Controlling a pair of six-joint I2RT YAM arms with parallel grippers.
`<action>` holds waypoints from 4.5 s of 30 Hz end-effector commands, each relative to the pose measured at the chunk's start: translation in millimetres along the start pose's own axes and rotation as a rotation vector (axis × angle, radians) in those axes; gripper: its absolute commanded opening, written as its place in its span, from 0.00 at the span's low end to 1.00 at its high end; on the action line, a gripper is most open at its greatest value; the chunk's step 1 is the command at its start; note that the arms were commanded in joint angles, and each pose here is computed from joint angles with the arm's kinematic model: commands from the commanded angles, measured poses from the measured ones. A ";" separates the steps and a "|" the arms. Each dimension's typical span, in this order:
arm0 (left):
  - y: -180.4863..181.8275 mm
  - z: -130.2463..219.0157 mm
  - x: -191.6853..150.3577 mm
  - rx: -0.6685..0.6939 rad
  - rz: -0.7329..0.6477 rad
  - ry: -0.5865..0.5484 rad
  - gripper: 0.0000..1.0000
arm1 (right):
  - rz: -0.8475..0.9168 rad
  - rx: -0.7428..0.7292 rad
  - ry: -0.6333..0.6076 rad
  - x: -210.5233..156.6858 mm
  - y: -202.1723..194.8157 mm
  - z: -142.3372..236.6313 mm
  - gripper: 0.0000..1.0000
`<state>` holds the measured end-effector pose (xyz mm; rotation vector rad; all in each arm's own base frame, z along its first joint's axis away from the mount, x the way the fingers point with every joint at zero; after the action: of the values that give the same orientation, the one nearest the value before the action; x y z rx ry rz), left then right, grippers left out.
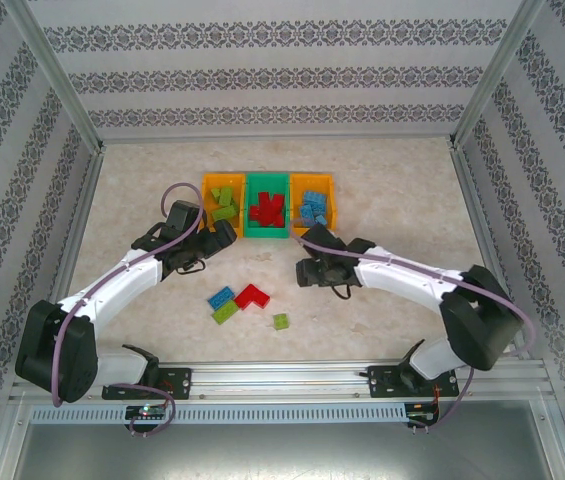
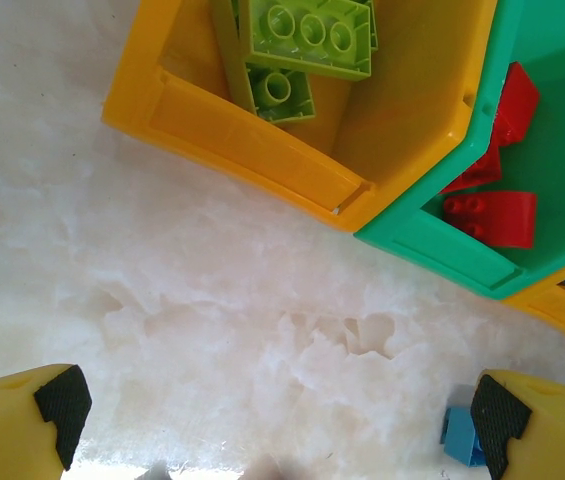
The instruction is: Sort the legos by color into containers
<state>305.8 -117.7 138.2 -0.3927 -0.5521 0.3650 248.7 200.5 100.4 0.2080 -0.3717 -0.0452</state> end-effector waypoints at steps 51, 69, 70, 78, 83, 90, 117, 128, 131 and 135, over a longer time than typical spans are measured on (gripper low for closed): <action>36.2 -28.9 -120.7 0.283 0.122 0.423 0.86 | -0.104 0.043 -0.165 167.7 -19.6 6.8 0.89; -4.6 -23.6 -68.8 0.217 0.029 0.271 0.62 | -0.125 -0.021 -0.137 64.3 -67.7 10.8 0.89; -17.2 -23.7 -58.2 0.186 0.010 0.251 0.62 | -0.133 -0.025 -0.132 56.6 -71.7 10.5 0.89; -133.6 -46.3 12.5 -0.089 -0.159 0.190 0.62 | -0.168 0.034 -0.080 5.0 -82.7 -3.8 0.89; -187.6 -69.9 36.3 -0.236 -0.223 0.190 0.63 | -0.142 0.067 -0.054 -9.9 -76.9 -7.6 0.90; -238.9 -108.4 54.1 -0.376 -0.221 0.214 0.62 | -0.173 0.107 -0.056 -16.1 -69.3 -9.5 0.90; -274.6 -103.6 69.7 -0.500 -0.139 0.167 1.00 | -0.109 0.121 -0.060 -20.9 -25.3 -11.3 0.97; -240.5 -74.1 59.4 -0.427 -0.147 0.121 1.00 | -0.063 0.082 -0.036 -6.0 4.4 -29.0 0.98; -223.7 -71.6 51.1 -0.392 -0.151 0.115 1.00 | -0.046 0.072 -0.024 -3.6 11.2 -35.1 0.98; -202.1 -65.7 44.2 -0.351 -0.150 0.112 0.99 | -0.037 0.030 -0.006 -2.7 11.7 -45.5 0.98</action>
<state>426.1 -298.2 187.0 -0.7144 -0.4684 0.1083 259.3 220.8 62.4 0.2927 -0.3684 -0.0855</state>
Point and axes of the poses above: each hand's point on the last joint's axis, 136 mm out from that joint toward the fingers, its own z axis back along the fingers, its own y axis along the line the jaws close on, x = y × z, the point moved 3 cm from there along z, back along the fingers, and after that the axes turned 7 degrees about -z, right-handed, at the moved point
